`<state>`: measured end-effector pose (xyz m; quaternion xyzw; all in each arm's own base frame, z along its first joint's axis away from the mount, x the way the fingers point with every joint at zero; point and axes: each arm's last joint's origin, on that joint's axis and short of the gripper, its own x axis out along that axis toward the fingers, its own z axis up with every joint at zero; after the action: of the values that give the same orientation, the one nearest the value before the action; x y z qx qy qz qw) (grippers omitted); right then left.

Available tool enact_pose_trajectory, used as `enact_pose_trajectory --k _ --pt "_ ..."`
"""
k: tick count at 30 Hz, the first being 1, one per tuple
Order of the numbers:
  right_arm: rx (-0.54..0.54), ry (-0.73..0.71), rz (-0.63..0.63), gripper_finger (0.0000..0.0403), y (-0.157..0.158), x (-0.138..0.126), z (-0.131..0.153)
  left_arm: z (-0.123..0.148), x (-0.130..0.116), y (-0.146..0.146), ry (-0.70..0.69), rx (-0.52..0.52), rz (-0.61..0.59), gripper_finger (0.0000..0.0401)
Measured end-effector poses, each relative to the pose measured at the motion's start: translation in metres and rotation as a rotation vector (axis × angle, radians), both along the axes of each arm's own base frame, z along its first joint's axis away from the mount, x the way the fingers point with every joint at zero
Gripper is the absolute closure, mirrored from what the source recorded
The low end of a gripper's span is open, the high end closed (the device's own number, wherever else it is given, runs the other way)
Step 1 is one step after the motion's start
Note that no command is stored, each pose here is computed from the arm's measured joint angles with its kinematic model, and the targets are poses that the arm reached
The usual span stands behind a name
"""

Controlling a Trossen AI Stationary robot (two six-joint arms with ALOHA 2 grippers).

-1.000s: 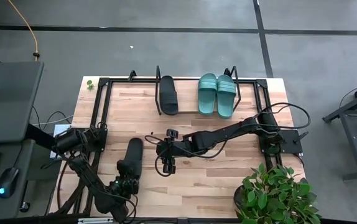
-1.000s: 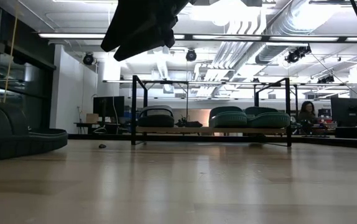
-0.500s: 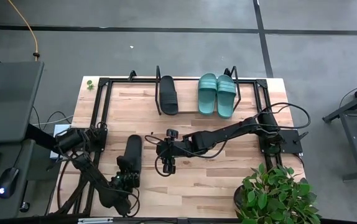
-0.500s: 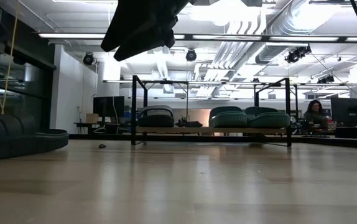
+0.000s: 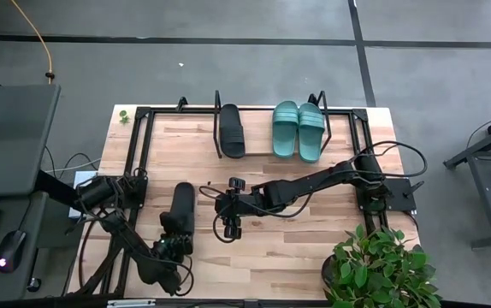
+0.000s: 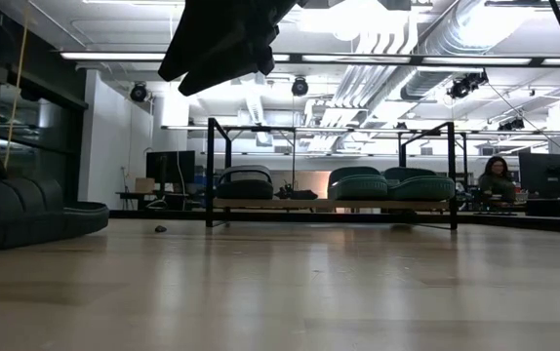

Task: Pick and place slides into the shelf
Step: Put the black slide on the shelf

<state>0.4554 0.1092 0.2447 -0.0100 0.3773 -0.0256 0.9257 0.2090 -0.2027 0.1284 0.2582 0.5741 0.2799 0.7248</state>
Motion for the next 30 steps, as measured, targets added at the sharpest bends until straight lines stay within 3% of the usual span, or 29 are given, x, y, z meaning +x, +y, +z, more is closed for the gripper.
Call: enact_pose_trajectory --k 9,15,20,30 --pt "0.003 0.0 -0.003 0.0212 0.0 0.0 0.0 0.0 -0.001 0.0 0.03 -0.011 0.002 0.039" --pt "0.0 0.014 -0.004 0.0212 -0.001 -0.002 0.002 0.003 -0.004 0.003 0.067 0.031 0.018 0.0383" --pt "0.016 0.029 -0.067 0.0212 -0.003 -0.016 0.02 0.009 -0.01 0.01 0.098 0.105 0.065 0.0395" --pt "-0.204 0.011 -0.196 0.0212 0.014 -0.042 0.041 0.024 -0.01 0.013 0.089 0.212 0.019 0.0395"
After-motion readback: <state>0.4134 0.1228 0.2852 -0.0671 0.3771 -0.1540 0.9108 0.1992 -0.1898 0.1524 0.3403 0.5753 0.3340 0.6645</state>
